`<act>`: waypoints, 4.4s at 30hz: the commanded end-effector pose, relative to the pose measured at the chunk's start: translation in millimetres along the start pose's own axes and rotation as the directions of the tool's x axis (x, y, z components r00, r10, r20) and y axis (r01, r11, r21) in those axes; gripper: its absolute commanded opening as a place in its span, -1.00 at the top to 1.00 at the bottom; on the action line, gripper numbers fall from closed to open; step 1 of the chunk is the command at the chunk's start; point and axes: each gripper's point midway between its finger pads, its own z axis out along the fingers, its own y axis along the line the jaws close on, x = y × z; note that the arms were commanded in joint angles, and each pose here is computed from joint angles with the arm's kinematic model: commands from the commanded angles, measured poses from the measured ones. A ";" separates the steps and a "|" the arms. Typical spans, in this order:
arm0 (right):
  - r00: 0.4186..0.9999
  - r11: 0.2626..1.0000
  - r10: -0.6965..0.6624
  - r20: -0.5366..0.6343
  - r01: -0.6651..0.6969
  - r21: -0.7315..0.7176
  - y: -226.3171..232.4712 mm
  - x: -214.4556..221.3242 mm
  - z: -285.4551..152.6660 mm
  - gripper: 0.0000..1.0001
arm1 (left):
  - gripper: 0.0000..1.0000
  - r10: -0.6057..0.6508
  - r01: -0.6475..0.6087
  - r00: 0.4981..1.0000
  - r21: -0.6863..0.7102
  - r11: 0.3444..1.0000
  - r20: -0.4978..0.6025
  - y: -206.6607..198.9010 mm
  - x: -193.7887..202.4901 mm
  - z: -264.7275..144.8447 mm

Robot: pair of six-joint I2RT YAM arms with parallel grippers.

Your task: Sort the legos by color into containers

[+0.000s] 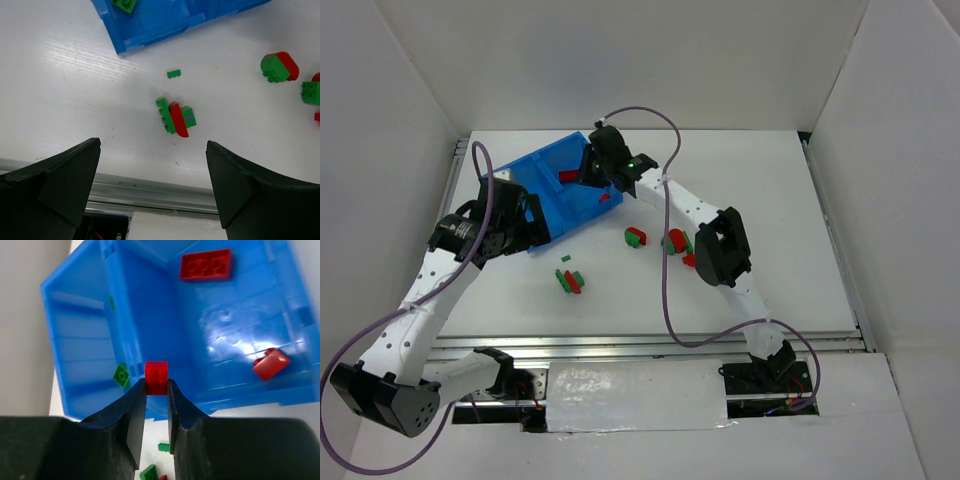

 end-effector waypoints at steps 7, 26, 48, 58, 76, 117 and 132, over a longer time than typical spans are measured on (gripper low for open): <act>0.995 0.998 -0.052 0.083 0.054 -0.025 1.1 -39.4 -4.6 -0.62 | -0.99 -0.008 0.008 0.999 0.007 1.000 -0.034 11.8 23.8 -4.7; 0.755 0.795 -0.595 -0.276 0.603 -0.064 -103.4 84.4 -110.2 -0.77 | -0.99 0.032 -0.029 0.999 0.086 0.996 -0.028 -3.9 18.4 0.0; 0.675 0.746 -0.583 -0.452 0.665 0.030 -152.2 129.8 -69.7 0.28 | -0.99 0.079 -0.063 0.993 0.162 0.985 -0.091 -23.0 26.6 16.3; 0.901 0.897 -0.431 -0.049 0.421 -0.133 -36.3 86.5 -174.7 0.59 | -0.97 0.000 0.090 0.983 0.471 0.878 -0.186 -101.1 9.3 -7.6; 0.944 0.902 -0.325 0.063 0.330 -0.280 24.4 59.6 -234.3 0.60 | -0.85 -0.051 0.298 0.944 0.774 0.559 -0.326 -187.1 -2.1 -32.6; 0.980 0.406 -0.195 -0.029 0.054 -0.912 47.8 40.7 -354.0 -0.58 | 1.00 0.201 -0.138 0.971 0.990 0.019 0.132 -202.5 9.7 -116.7; 0.967 0.433 -0.245 -0.066 0.048 -0.900 54.3 47.6 -331.4 0.19 | 1.00 0.178 -0.126 0.977 0.992 0.029 0.119 -204.5 5.4 -115.1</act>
